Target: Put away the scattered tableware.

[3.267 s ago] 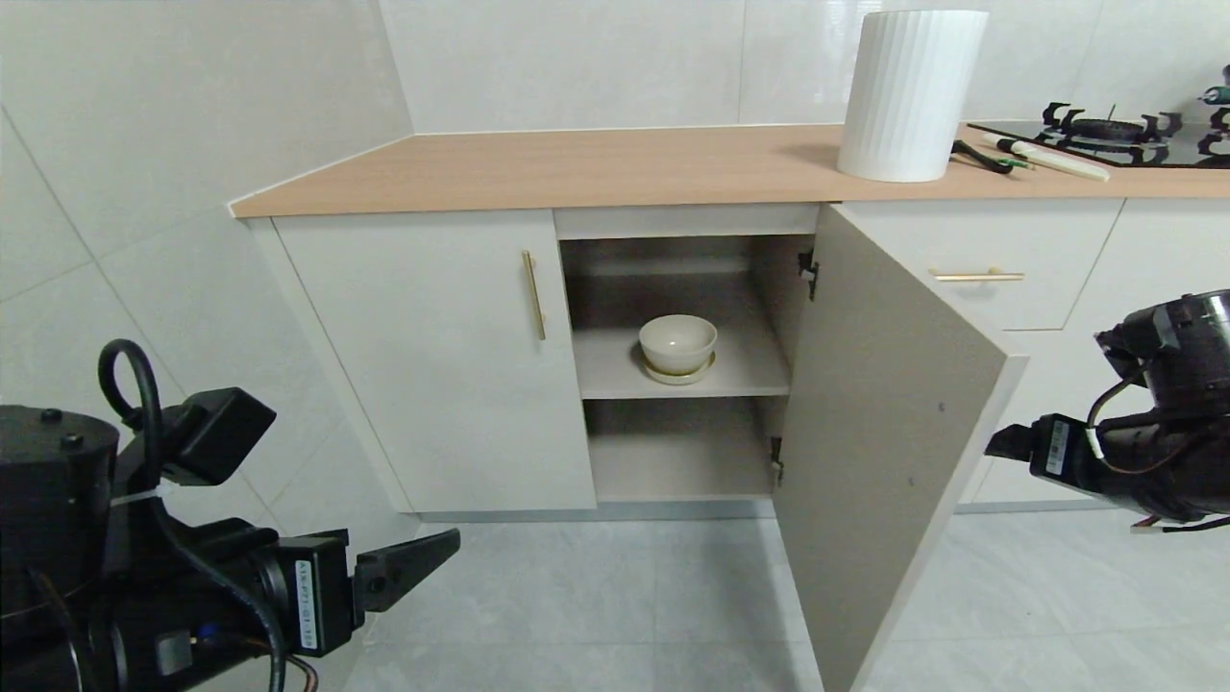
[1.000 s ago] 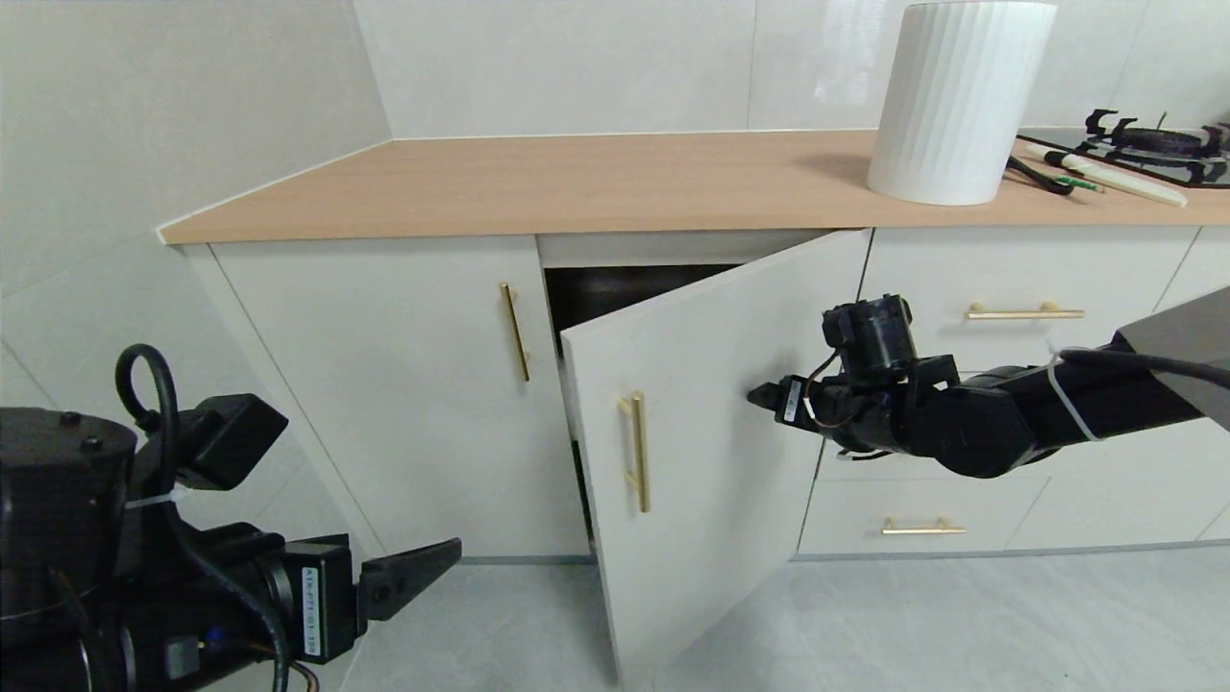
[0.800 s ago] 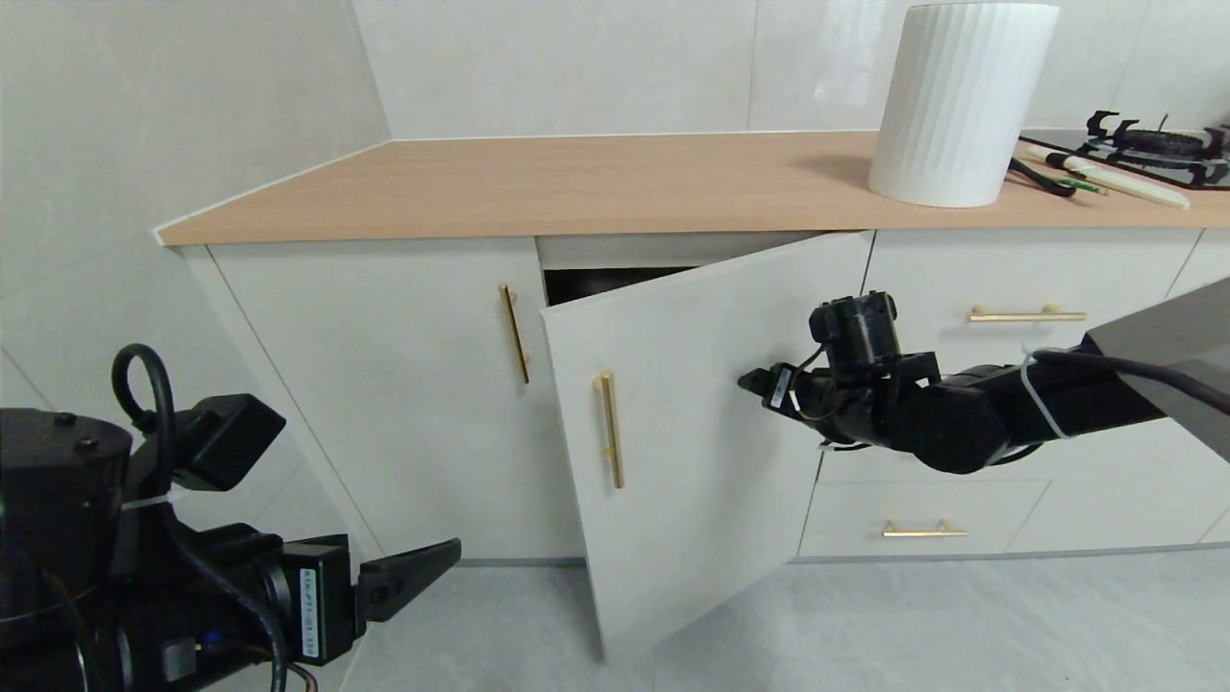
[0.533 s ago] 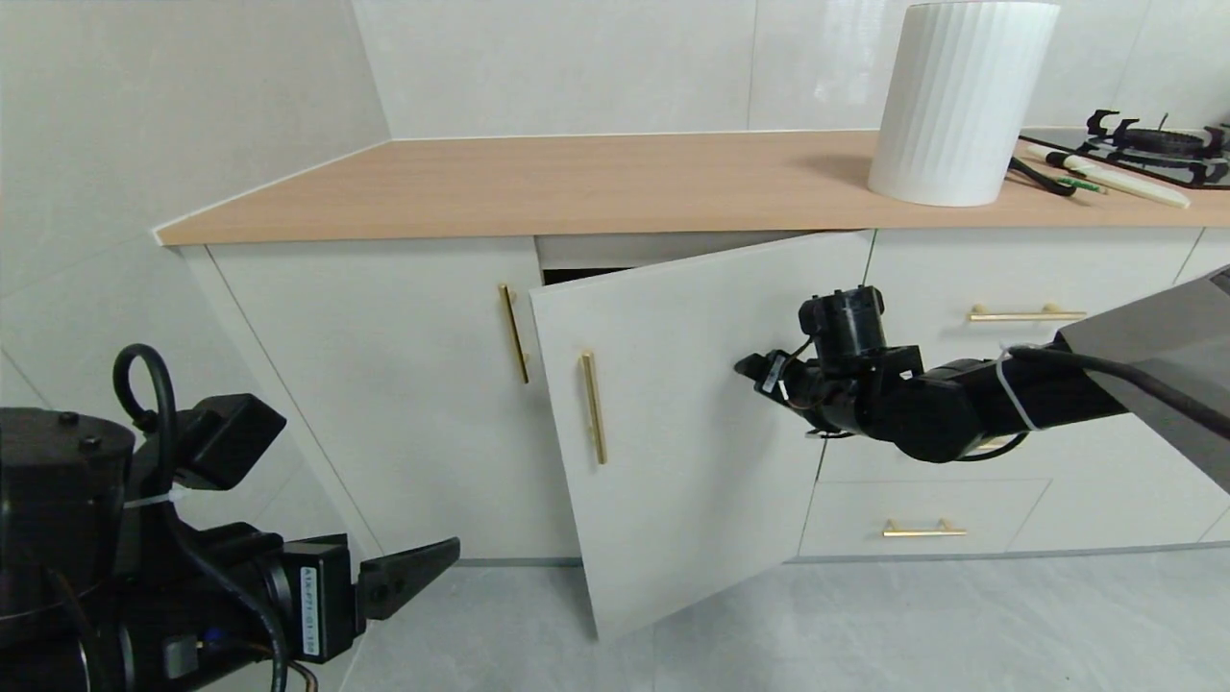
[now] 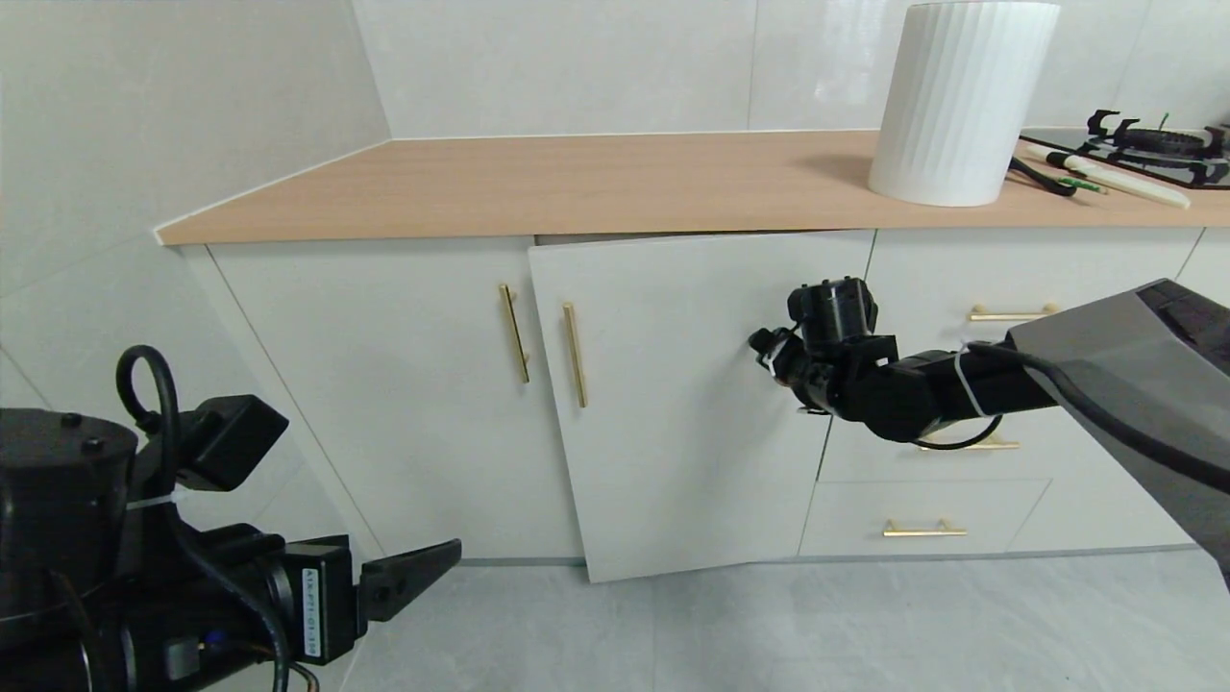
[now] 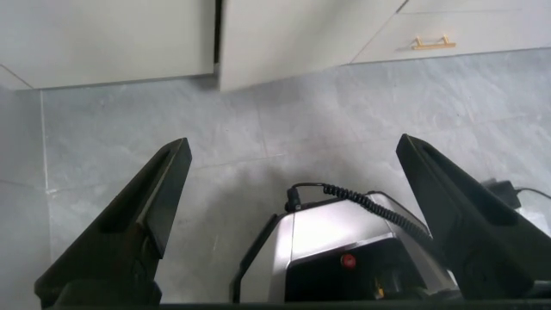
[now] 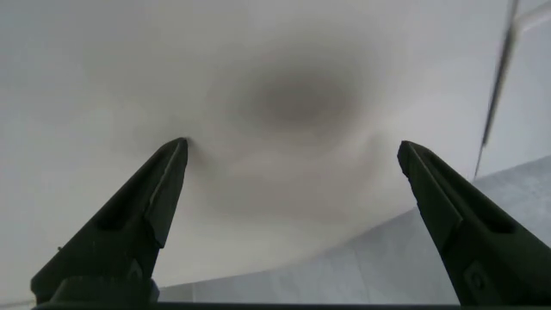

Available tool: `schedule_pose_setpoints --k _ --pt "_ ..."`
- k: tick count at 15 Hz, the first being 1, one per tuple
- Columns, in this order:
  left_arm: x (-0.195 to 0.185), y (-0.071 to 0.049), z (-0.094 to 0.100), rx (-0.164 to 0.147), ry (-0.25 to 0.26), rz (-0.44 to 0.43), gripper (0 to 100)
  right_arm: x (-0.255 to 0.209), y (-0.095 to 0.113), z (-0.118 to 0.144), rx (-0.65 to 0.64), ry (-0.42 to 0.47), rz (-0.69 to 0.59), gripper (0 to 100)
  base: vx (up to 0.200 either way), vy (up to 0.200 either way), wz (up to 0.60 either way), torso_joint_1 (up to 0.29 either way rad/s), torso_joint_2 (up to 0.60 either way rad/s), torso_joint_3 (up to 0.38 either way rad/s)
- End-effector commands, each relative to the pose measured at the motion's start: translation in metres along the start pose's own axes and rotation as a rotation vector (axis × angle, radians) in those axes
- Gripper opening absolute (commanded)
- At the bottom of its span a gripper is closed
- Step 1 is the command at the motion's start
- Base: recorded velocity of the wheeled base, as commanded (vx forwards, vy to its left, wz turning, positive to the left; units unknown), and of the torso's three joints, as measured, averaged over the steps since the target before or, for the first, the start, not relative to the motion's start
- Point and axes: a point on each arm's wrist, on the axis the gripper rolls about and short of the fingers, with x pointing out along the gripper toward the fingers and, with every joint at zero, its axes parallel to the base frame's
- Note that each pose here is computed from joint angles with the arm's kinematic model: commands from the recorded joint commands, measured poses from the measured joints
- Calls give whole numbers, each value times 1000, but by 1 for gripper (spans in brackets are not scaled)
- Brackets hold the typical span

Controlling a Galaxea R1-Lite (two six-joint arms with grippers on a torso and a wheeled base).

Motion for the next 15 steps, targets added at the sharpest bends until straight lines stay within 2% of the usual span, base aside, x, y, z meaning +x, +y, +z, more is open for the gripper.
schedule_pose_setpoints --k 1,11,15 --pt "0 0 0 0 1 1 100 11 -5 -1 3 -21 -27 100 0 0 0 0 0 0" --pt "0 0 0 0 1 1 100 17 -7 8 23 -66 -47 100 0 0 0 0 0 0" --pt "1 0 -1 0 4 2 100 -30 7 22 14 -23 20 100 0 0 0 0 0 0"
